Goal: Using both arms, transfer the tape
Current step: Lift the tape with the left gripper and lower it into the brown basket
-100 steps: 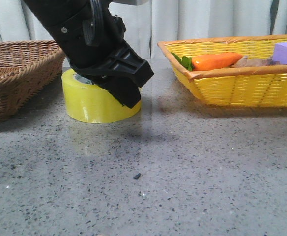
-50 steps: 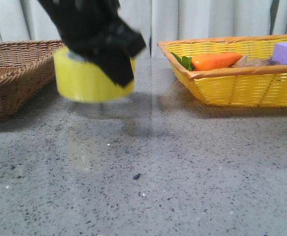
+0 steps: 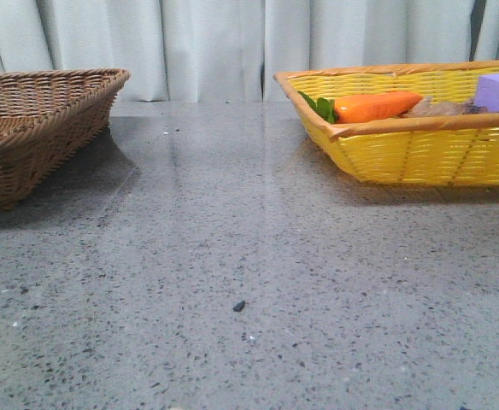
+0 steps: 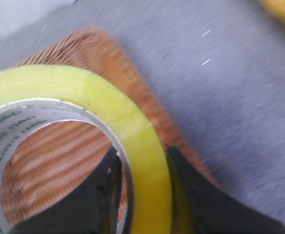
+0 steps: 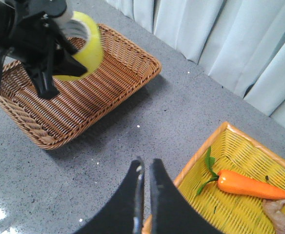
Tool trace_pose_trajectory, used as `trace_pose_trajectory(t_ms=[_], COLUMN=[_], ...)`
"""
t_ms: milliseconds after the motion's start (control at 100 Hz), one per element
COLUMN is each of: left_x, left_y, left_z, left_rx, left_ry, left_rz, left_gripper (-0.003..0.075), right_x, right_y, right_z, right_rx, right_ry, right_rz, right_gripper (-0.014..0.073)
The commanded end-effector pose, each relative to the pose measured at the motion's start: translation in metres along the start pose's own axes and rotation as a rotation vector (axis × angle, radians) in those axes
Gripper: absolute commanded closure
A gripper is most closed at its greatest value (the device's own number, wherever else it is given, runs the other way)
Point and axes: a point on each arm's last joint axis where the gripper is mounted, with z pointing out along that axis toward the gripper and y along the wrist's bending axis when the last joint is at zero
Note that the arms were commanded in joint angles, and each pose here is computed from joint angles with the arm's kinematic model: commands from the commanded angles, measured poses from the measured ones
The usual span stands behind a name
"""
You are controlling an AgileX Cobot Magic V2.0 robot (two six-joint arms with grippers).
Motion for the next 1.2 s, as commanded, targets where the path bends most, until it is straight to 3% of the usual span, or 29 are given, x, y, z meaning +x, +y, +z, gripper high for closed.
trace_pose_trajectory(t_ms=[0,130,310,710,780,989,1189], left_x=[-0.004,0.01,0.03,0.038,0.039,0.039,0.031], left_y=[0.018,0.031,0.027,0.024,0.023,0.022,0.023], left_z=[-0.02,-0.003,0.036,0.08,0.083,0.082,0.065], left_rx=[-0.046,-0.06,-0.027,0.011,0.023,0.028,0.029], left_ry=[-0.078,-0.029,0.037,0.076,0.084,0.089,0.079], left_rz=[-0.055,-0.109,-0.134,-0.173,-0.186,-0.191,-0.186], left_gripper=[0.0741,0.0741,0.0741,0.0736,0.0695,0.0438,0.0426], right_x=[-0.011,-0.012,-0.012,-0.012,-0.012,-0.011,-0.005], right_y=[-0.005,-0.005,-0.005,-0.005,-0.005,-0.004,-0.003], right_z=[-0.02,-0.019,-0.019,-0.019,-0.019,-0.018,-0.007], right_rx=[0.037,0.037,0.038,0.037,0.037,0.036,0.034], right_ry=[-0.136,-0.138,-0.146,-0.143,-0.143,-0.129,-0.105], right_rz=[-0.006,-0.007,-0.007,-0.007,-0.007,-0.007,-0.011], right_gripper=[0.0669,0.0669,0.0669,0.0669,0.0669,0.0669,0.0669])
